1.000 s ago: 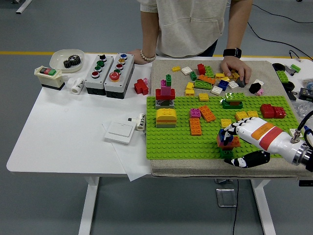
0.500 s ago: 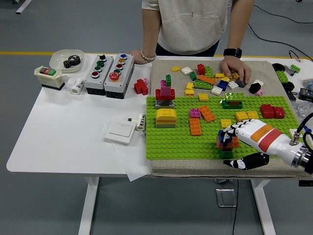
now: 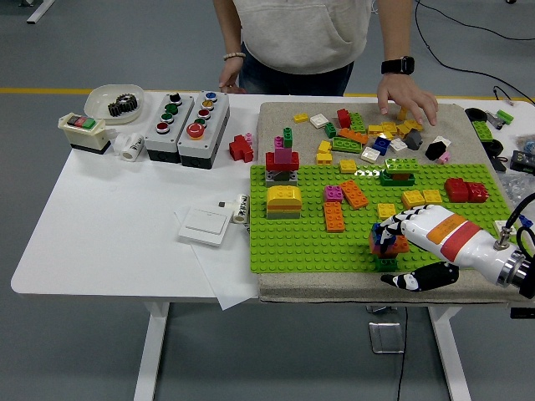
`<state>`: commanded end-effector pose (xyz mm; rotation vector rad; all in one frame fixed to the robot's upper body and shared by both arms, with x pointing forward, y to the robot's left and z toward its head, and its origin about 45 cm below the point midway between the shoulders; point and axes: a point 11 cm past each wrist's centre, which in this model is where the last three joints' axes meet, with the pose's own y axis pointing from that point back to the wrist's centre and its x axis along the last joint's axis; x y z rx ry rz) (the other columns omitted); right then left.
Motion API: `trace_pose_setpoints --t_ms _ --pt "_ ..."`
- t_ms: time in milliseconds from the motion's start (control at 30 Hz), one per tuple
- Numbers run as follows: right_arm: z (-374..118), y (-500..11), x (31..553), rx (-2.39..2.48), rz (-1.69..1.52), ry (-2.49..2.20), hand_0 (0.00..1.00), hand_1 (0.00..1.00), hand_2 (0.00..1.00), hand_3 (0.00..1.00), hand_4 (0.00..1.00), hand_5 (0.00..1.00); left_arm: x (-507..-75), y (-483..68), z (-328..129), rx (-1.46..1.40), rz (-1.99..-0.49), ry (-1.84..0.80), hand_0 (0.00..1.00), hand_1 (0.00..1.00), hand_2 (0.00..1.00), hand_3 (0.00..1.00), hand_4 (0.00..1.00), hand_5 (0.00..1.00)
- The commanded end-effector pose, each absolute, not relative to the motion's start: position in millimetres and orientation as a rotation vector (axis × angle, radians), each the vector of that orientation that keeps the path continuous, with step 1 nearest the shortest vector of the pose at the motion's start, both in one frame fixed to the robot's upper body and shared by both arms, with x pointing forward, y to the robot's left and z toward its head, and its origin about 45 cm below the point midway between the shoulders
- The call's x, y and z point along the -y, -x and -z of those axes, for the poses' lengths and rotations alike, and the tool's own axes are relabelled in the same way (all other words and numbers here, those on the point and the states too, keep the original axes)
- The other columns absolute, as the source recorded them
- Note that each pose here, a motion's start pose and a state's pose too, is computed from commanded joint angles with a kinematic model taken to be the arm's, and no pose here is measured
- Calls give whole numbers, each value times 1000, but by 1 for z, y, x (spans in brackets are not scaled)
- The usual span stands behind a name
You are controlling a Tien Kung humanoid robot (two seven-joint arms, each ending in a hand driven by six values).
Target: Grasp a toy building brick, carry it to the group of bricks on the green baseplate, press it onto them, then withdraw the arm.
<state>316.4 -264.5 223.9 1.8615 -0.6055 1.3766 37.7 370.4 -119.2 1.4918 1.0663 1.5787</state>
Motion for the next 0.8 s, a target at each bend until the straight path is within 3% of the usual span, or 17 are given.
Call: trace_pose_setpoints --t_ms 800 --pt "-271 -326 264 774 -1551 -1851 647 627 663 536 820 504 -371 -33 119 -1068 -1573 -1504 740 727 724 590 643 670"
